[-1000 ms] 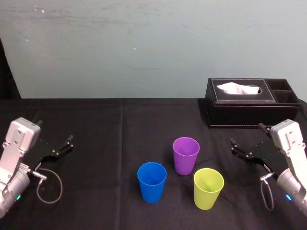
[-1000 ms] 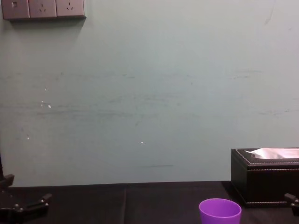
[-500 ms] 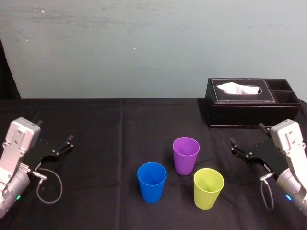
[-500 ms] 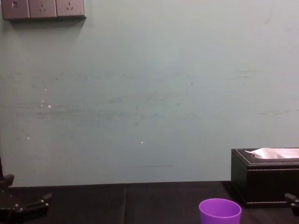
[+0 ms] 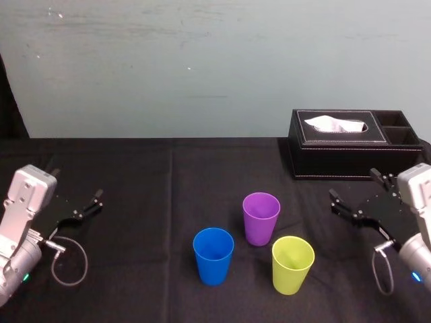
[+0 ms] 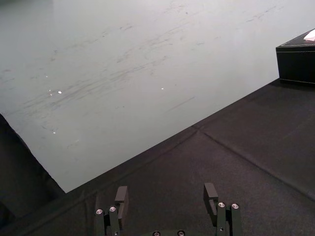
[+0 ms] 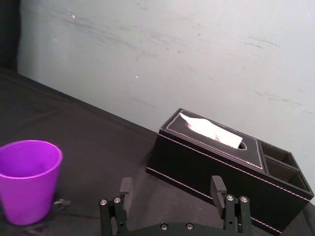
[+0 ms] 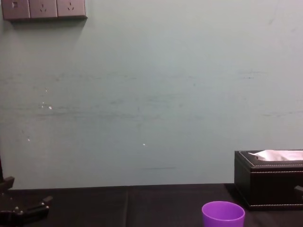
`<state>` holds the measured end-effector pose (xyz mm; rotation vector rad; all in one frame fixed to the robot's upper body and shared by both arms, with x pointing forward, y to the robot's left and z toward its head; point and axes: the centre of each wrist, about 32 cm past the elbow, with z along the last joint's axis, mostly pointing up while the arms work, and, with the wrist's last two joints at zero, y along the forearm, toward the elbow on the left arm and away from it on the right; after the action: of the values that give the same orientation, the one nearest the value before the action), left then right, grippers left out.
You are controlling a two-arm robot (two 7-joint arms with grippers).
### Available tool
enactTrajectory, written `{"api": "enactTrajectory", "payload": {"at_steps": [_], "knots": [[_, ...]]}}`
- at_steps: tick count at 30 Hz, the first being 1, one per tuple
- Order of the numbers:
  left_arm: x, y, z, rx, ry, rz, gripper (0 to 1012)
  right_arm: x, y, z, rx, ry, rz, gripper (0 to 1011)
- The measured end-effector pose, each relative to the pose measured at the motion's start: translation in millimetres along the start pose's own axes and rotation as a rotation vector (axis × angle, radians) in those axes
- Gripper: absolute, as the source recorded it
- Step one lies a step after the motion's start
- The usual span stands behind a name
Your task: Stack the three plastic cups sequentially using one hand.
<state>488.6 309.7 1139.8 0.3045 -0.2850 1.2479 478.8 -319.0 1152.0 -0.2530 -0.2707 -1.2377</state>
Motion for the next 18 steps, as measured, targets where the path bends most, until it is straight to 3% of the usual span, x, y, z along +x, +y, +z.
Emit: {"api": "enactTrajectory", "payload": {"at_steps": [9,18], "knots": [[0.0,0.0,0.0,0.0,0.0,0.0,1000,8.0,-39.7,12.5,-0.04,0.067,0.069,1004],[0.0,0.0,0.0,0.0,0.0,0.0,1000,6.8,-97.7,20.5,-0.171,0.158,0.147,1004]]}}
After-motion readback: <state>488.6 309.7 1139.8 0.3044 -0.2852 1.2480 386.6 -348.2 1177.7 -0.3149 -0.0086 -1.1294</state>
